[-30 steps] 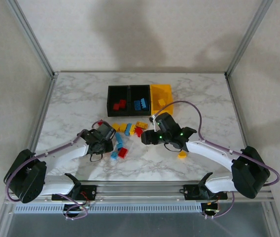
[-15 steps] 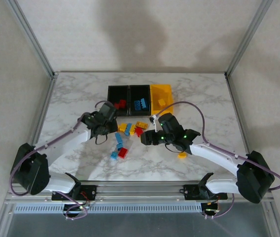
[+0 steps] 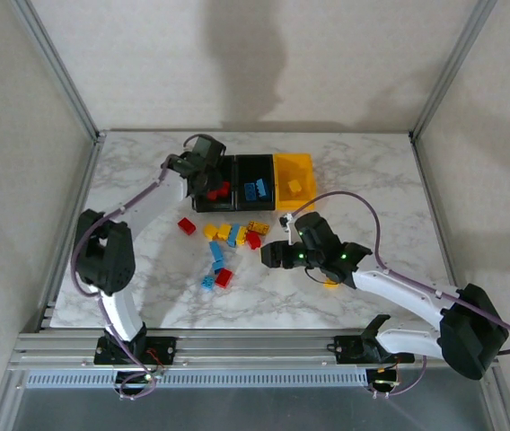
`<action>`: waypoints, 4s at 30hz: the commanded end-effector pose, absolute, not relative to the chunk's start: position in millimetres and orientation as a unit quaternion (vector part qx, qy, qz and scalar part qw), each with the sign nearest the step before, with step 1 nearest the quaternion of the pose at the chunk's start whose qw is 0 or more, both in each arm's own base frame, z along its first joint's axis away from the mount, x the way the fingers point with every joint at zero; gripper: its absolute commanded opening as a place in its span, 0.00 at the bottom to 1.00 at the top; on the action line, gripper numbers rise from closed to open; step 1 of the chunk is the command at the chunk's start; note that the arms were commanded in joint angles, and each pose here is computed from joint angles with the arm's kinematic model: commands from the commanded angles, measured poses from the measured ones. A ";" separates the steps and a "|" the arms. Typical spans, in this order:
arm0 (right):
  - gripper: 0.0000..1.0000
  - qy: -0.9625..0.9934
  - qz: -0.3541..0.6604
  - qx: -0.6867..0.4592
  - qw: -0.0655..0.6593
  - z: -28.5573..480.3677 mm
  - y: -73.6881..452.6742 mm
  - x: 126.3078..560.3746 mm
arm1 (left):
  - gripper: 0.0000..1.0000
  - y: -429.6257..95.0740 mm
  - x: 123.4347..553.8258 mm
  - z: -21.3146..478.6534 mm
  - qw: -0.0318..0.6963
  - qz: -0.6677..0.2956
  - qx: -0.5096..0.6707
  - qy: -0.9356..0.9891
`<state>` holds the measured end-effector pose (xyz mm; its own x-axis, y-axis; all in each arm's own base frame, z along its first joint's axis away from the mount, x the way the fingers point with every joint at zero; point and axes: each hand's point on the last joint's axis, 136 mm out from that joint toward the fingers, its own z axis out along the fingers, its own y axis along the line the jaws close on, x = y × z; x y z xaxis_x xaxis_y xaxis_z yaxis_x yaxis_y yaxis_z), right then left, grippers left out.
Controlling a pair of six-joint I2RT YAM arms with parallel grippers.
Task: Sort the legos into containers by color
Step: Place the lego in the container, then pick up the lego from the bottom-right of the table, then place the lego in the container.
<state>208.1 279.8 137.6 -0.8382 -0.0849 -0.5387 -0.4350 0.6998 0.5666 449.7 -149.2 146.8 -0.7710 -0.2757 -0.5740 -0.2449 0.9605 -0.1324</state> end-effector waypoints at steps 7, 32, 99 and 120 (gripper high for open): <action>0.54 0.889 0.356 -0.127 0.258 144.1 274.5 208.0 | 0.23 -142.1 494.6 122.9 0.293 0.029 -0.131 0.947; 0.54 0.886 0.357 -0.115 0.271 153.8 266.8 206.0 | 0.53 -143.5 506.9 96.8 0.271 0.052 -0.130 0.952; 0.32 0.959 0.067 0.228 0.155 77.2 117.4 230.1 | 0.66 -298.1 277.1 136.5 0.258 -0.309 0.017 0.915; 0.33 0.956 0.083 0.130 0.249 139.3 187.9 425.0 | 0.67 -231.8 296.4 189.7 0.333 -0.307 -0.113 0.885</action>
